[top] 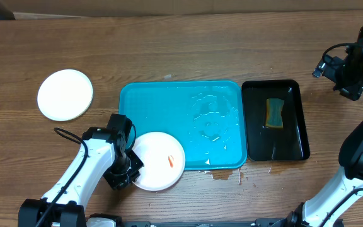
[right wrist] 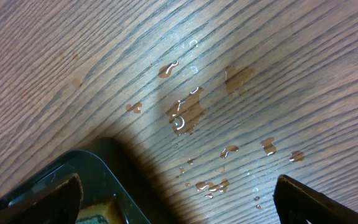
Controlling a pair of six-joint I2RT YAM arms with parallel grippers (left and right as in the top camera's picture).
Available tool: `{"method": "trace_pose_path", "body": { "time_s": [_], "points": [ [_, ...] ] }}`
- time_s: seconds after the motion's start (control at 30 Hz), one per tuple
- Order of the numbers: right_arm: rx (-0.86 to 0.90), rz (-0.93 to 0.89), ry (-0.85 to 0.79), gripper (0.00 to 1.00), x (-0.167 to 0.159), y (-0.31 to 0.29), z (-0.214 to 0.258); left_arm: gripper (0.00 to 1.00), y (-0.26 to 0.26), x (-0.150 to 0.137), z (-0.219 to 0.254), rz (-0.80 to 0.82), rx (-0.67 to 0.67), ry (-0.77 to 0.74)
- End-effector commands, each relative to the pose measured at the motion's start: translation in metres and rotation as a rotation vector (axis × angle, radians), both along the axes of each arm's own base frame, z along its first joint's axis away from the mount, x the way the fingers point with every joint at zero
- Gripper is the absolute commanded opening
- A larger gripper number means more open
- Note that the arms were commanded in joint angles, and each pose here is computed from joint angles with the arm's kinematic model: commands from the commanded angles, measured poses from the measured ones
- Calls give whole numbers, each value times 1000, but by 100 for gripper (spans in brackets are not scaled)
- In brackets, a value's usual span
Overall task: Clean dirty plates on tray and stack at the side
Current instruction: 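Slide the lower white plate up to the teal tray's center with left gripper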
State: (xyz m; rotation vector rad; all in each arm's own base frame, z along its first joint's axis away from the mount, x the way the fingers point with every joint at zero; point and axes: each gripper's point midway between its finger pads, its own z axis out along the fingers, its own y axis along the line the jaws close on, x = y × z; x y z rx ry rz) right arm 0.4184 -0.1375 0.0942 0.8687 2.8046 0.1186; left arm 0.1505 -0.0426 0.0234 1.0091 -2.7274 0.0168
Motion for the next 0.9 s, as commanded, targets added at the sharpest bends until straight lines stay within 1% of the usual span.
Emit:
{"method": "trace_pose_path", "body": {
  "time_s": [0.0,0.03,0.1,0.33,0.43,0.6,0.83,0.87],
  "points": [
    [-14,-8,-25,100,4,-3,9,11,-1,5,1,-3,-13,-21],
    [-14,-8,-25,100,4,-3,9,6,-2,9,3,-20,-18,-37],
    [-14,-8,-25,100,4,-3,9,4,-3,21,8,-60,-29,-80],
    [-15,-8,-25,100,4,-3,9,4,-13,93,39,-133,-57,-338],
    [-14,-8,-25,100,4,-3,9,5,-17,113,49,-137,-64,-414],
    [-14,-8,-25,100,4,-3,9,5,-34,136,49,-183,-81,-503],
    [-14,-8,-25,100,4,-3,9,7,-67,159,19,-268,-106,-523],
    [-14,-8,-25,100,4,-3,9,10,-71,162,14,-278,-108,-526]
  ]
}}
